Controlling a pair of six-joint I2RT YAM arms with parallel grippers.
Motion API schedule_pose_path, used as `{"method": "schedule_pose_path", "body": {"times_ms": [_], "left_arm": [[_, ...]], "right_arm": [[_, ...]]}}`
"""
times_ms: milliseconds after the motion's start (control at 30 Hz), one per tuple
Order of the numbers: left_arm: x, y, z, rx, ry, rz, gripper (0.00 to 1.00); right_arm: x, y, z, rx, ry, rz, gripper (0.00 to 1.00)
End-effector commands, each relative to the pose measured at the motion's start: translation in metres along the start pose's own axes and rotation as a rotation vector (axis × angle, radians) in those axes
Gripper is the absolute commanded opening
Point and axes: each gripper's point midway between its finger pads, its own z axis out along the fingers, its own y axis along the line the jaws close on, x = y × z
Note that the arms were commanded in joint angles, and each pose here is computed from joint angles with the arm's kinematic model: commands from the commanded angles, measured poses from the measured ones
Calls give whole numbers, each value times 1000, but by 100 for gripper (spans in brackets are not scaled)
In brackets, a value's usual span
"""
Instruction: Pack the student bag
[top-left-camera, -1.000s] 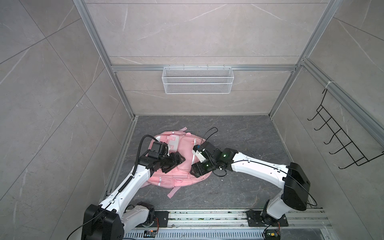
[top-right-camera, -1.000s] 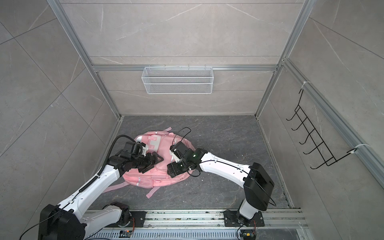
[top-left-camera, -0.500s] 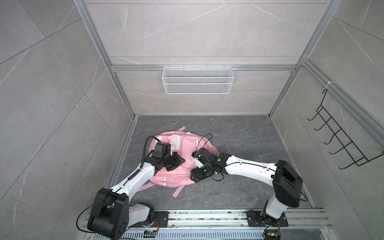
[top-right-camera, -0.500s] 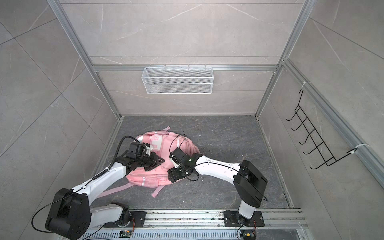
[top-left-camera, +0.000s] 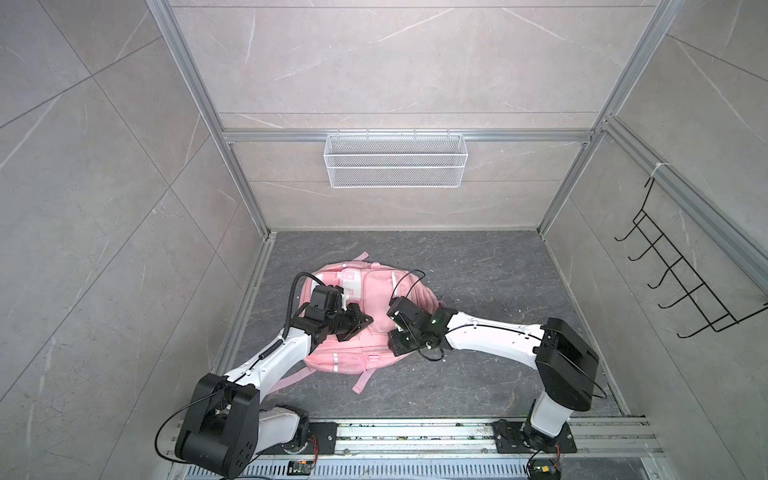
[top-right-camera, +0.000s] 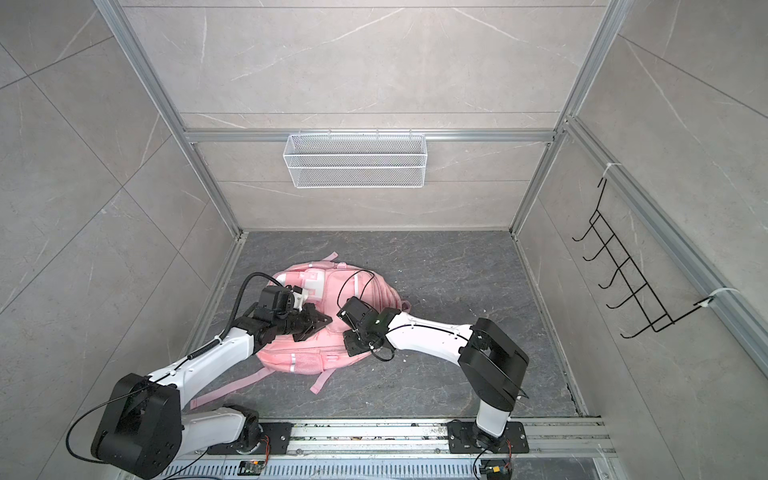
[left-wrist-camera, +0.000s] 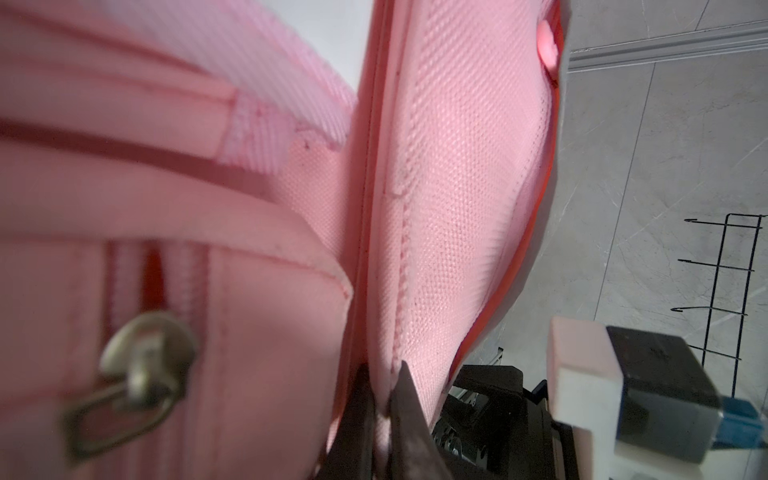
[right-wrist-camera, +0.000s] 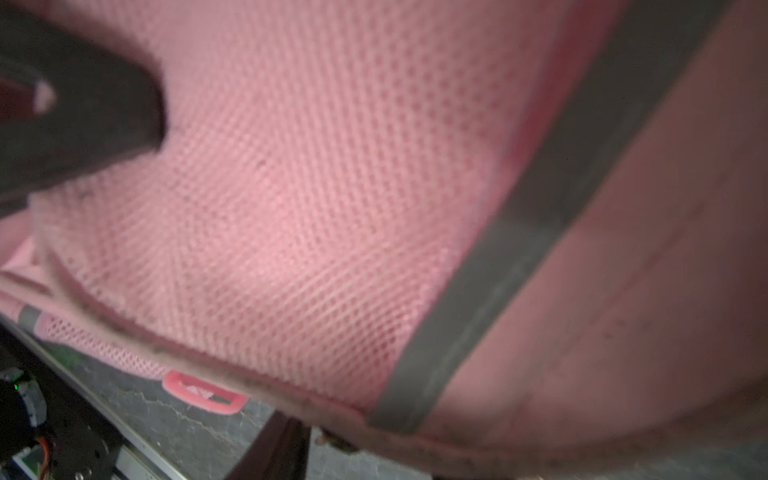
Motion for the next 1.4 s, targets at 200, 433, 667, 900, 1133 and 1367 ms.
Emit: {"method": "schedule_pose_path", "body": {"times_ms": [200,433,667,900,1133,1367], "left_arm": [[1,-35,-7,124,20,60,0],[-2,-29,-4,81,19,76,0],[-7,-8,-8,-68,13,156,0],[-6,15,-19,-239,63,309,0],[-4,24,-19,-292,131,459,0],[11,11,-16,-187,201,562,0]], "right_arm": [[-8,-5,0,47,-43,-19,9],[6,-39,-16,116,-68,20,0],[9,-94,-29,141,-83,166,0],[-25,-129,-47,176,-100,79,0],[-66,-120,-41,198,-31,-299,0],[-113,-132,-31,213,-56,-361,0]]}}
